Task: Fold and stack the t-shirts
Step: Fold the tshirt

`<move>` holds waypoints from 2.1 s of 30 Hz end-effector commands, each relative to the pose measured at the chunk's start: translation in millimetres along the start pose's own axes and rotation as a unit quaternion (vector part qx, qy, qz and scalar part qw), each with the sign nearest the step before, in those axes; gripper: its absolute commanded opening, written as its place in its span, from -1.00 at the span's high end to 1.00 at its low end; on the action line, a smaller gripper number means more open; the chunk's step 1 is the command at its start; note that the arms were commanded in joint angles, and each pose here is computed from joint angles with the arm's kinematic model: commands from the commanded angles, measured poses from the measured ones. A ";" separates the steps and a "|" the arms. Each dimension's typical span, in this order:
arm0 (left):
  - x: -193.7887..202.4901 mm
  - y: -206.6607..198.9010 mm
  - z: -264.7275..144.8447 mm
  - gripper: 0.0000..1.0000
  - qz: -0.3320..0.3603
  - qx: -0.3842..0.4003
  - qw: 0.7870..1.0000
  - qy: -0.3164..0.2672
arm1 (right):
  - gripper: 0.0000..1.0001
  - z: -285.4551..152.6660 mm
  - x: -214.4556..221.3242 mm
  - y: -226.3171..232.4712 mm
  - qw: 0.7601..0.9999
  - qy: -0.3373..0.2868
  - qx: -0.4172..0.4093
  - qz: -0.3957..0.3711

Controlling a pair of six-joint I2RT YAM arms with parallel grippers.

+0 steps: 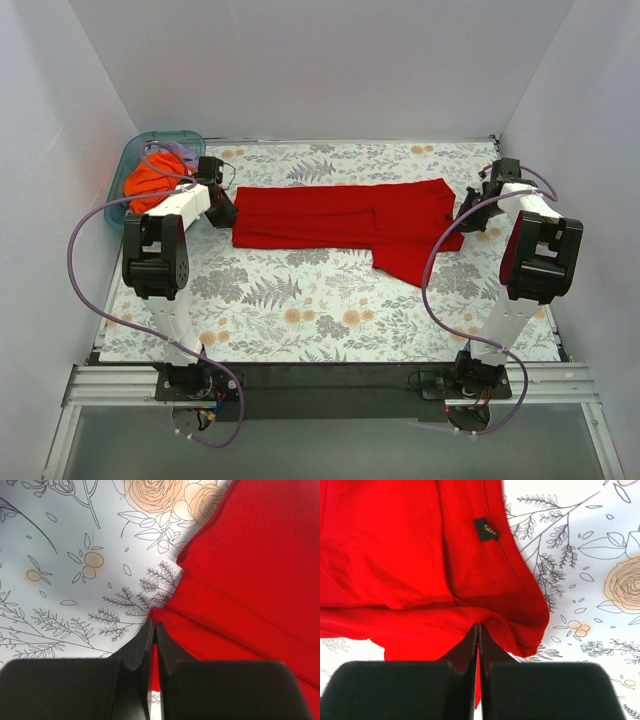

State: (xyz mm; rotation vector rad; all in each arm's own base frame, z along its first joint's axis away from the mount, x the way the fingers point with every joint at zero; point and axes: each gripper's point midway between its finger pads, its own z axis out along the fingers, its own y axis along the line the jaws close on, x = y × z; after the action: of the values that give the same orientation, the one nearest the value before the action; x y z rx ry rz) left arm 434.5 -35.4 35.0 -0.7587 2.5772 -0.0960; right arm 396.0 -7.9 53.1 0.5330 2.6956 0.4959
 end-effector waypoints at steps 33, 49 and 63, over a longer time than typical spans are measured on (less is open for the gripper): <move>-19.3 6.6 -37.9 0.29 -0.003 -0.001 0.998 -0.058 | 0.73 -7.2 -46.4 34.1 0.997 -0.053 -0.035 -0.047; 31.0 25.8 -97.8 -0.31 -0.008 0.045 0.996 -0.070 | 0.26 -51.2 15.3 24.3 0.993 -0.084 0.020 -0.077; 51.2 6.0 -55.4 -0.44 -0.093 0.090 0.991 -0.031 | 0.02 -28.5 40.3 2.0 0.985 -0.129 -0.097 0.059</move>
State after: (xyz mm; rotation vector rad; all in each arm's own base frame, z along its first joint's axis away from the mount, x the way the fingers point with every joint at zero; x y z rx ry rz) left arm 347.4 -53.2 55.7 -0.8798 2.4622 -0.2842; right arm 331.3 2.8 51.6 0.6504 2.4830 0.5787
